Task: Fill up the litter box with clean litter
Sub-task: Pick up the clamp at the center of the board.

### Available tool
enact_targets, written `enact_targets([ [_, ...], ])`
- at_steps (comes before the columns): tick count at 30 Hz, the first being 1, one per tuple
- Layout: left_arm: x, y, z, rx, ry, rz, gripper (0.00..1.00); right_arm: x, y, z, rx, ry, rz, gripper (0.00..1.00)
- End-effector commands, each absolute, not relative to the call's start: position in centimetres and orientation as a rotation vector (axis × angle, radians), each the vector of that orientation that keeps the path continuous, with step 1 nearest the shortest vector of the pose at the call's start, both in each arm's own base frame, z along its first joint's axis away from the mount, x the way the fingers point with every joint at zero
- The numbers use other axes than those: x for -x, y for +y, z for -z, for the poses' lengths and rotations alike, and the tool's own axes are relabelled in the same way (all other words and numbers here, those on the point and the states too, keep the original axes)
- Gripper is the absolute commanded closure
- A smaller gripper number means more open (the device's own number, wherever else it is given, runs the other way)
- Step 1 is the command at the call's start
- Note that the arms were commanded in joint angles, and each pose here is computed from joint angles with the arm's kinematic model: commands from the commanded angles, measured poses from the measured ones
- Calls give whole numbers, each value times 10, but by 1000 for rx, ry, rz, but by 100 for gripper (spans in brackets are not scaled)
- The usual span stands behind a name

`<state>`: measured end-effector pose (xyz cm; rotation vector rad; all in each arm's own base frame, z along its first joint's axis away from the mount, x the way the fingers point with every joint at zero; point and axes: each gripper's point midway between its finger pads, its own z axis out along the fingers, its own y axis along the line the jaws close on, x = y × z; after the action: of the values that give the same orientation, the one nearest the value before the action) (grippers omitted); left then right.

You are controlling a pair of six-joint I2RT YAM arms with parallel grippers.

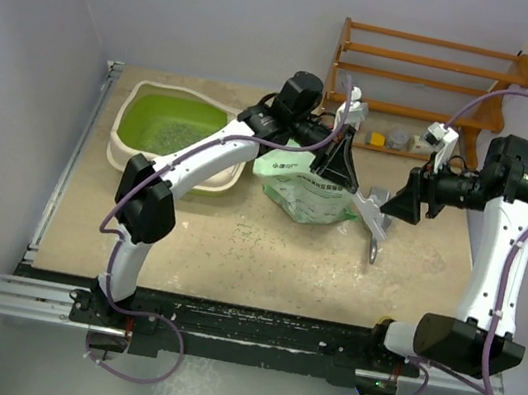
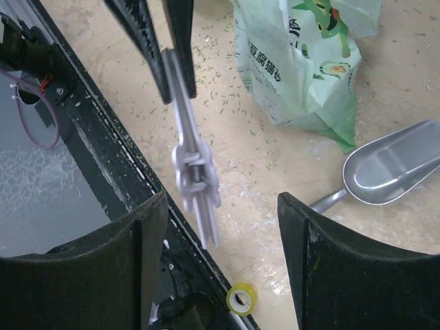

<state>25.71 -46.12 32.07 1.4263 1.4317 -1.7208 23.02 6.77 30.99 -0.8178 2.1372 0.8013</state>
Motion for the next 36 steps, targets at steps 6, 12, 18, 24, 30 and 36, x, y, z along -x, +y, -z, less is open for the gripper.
enact_targets([
  [6,-237,-455,-358,-1456,1314,1702,97,-246,70,-316,829,2108,-843,33],
  [12,-242,-460,-356,-1440,1331,1687,97,-239,74,-318,847,2095,-837,33],
  [18,-244,-462,-356,-1436,1331,1681,97,-230,77,-318,854,2089,-833,33],
  [24,-241,-466,-364,-1439,1313,1688,97,-226,80,-308,853,2114,-871,33],
  [30,-240,-468,-363,-1436,1320,1691,97,-224,84,-307,868,2112,-881,33],
  [36,-240,-470,-362,-1437,1321,1690,97,-225,85,-305,872,2119,-894,33],
])
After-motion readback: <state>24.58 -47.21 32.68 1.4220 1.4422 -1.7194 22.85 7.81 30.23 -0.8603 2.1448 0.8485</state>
